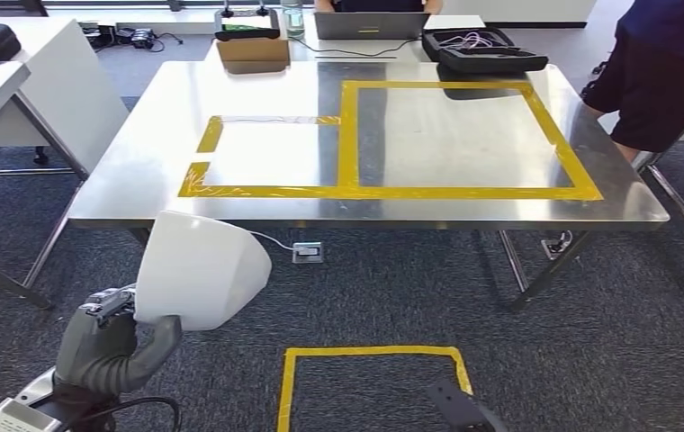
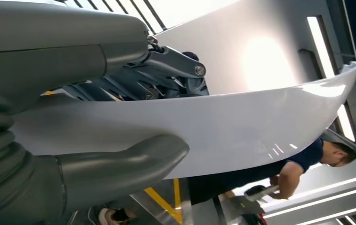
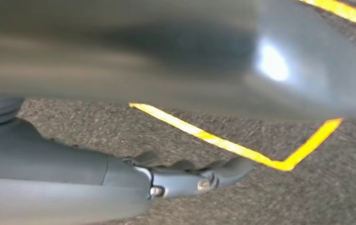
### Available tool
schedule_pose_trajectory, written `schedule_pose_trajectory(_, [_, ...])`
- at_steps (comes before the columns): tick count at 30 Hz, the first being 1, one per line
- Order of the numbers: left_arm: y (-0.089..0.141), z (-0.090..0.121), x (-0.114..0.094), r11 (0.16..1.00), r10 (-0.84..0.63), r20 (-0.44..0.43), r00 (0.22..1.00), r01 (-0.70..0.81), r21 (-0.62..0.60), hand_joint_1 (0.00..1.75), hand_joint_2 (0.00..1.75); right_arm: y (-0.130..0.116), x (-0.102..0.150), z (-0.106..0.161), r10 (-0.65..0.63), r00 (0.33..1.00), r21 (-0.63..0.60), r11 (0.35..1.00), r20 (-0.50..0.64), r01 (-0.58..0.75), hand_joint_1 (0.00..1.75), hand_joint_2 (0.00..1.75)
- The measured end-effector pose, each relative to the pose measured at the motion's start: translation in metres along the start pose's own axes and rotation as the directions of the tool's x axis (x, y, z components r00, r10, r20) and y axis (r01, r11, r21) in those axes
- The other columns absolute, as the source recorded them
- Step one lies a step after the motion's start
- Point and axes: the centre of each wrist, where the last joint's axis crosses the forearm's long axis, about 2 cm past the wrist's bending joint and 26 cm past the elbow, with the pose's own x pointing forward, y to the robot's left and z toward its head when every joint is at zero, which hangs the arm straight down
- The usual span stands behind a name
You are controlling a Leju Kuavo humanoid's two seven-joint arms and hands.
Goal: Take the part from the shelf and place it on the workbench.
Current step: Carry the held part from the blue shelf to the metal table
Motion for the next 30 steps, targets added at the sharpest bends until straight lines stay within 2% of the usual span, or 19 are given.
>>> schedule_pose_trajectory(13, [-0.0011,-0.0015,0.0004,1.0,0.004,0.009,1.0,-0.004,0.005,1.75,1.75,-0.0078,0.0008,-0.0024,0.032,0.999,-0.031,0.999,0.0,-0.032,0.0,0.0])
schedule_pose_trajectory(21, [0.0005,-0.0007,0.0011,1.0,0.002,0.01,1.0,-0.002,-0.008,1.75,1.75,-0.0066,0.0015,-0.0025,-0.039,0.999,-0.069,0.997,-0.015,0.038,0.0,0.0])
schedule_pose_trajectory(30, [0.0017,0.0003,0.002,1.0,-0.002,0.005,1.0,0.002,-0.012,1.75,1.75,-0.004,0.0062,-0.0041,-0.025,1.0,-0.062,0.998,-0.006,0.024,0.0,0.0])
